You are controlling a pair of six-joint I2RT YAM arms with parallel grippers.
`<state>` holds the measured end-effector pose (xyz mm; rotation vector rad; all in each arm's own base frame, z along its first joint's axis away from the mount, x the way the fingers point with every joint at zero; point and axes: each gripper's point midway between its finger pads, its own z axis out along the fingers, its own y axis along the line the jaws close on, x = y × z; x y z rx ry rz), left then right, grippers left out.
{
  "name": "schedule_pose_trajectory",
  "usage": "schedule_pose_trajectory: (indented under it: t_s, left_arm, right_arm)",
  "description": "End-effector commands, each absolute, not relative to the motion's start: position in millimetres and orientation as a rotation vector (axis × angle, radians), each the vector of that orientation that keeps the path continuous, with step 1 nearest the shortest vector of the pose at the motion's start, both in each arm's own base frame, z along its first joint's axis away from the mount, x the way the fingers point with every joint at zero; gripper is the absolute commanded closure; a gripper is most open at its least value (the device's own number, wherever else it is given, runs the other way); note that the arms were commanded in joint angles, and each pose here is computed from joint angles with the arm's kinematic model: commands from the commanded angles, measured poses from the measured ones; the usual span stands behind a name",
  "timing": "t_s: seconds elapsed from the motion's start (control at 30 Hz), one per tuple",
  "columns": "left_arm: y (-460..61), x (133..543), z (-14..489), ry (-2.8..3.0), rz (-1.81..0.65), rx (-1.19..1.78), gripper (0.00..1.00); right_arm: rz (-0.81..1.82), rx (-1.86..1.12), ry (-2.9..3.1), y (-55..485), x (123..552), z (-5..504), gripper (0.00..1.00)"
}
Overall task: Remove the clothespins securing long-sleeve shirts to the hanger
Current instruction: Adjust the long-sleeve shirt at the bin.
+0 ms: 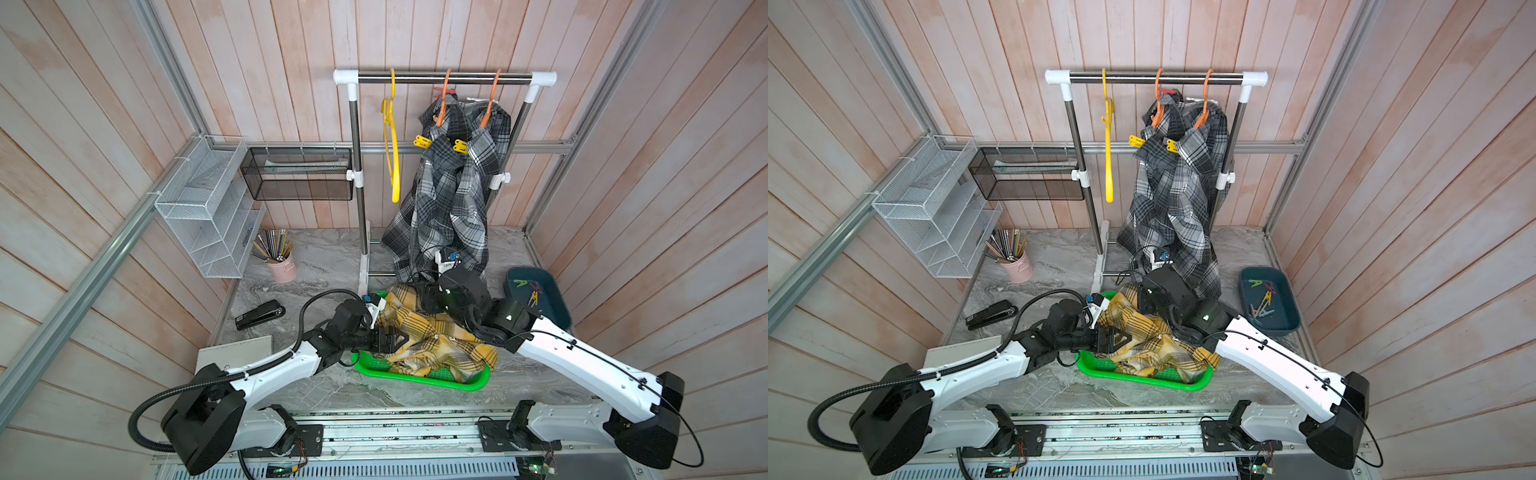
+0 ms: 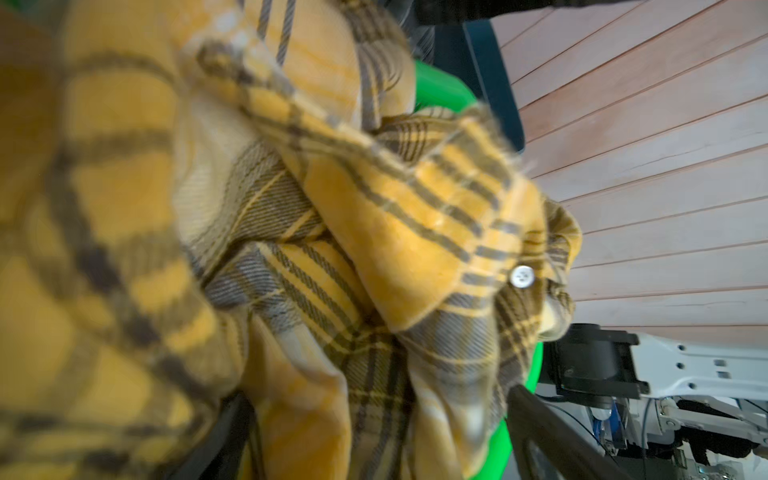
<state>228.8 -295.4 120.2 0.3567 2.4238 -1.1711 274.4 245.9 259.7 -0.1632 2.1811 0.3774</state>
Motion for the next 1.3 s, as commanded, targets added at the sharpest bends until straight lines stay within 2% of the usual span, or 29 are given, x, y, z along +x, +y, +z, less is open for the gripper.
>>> schedule_pose_trajectory:
  t_s: [0.0,0.17,0.37,0.57,0.67,0.77,0.9,1.0,1.13,1.27]
  left_arm:
    - [-301,239,112,2.451,-1.149,0.313,0.02]
    - [-296,238,87,2.52,-1.094,0.288,0.02]
    - [-293,237,93,2.492,-1.091,0.294,0.02]
    - [-289,244,142,2.309,-1.102,0.319,0.0]
    - [-284,253,179,2.215,-1.054,0.34,0.0]
    - [-277,265,210,2.149,-0.997,0.341,0.0]
    - [-258,280,240,2.061,-0.981,0.265,0.0]
    - [-235,292,260,1.995,-0.957,0.196,0.0]
    - [-207,302,283,1.922,-0.899,0.147,0.0]
    - [-191,310,291,1.906,-0.852,0.131,0.0]
  right_arm:
    - [0.417,-0.051,2.276,241,267,221,0.41]
    - [0.471,0.036,2.37,239,264,161,0.43]
    - [0.426,0.111,2.483,239,268,95,0.43]
    - [0.32,0.167,2.606,232,267,44,0.42]
    - [0.317,0.163,2.57,231,274,59,0.42]
    - [0.254,0.139,2.49,222,285,99,0.4]
    - [0.118,0.142,2.406,191,286,155,0.38]
    - [0.064,0.172,2.385,164,274,177,0.38]
    - [0.019,0.229,2.42,131,251,184,0.38]
    - [-0.025,0.276,2.504,111,226,166,0.39]
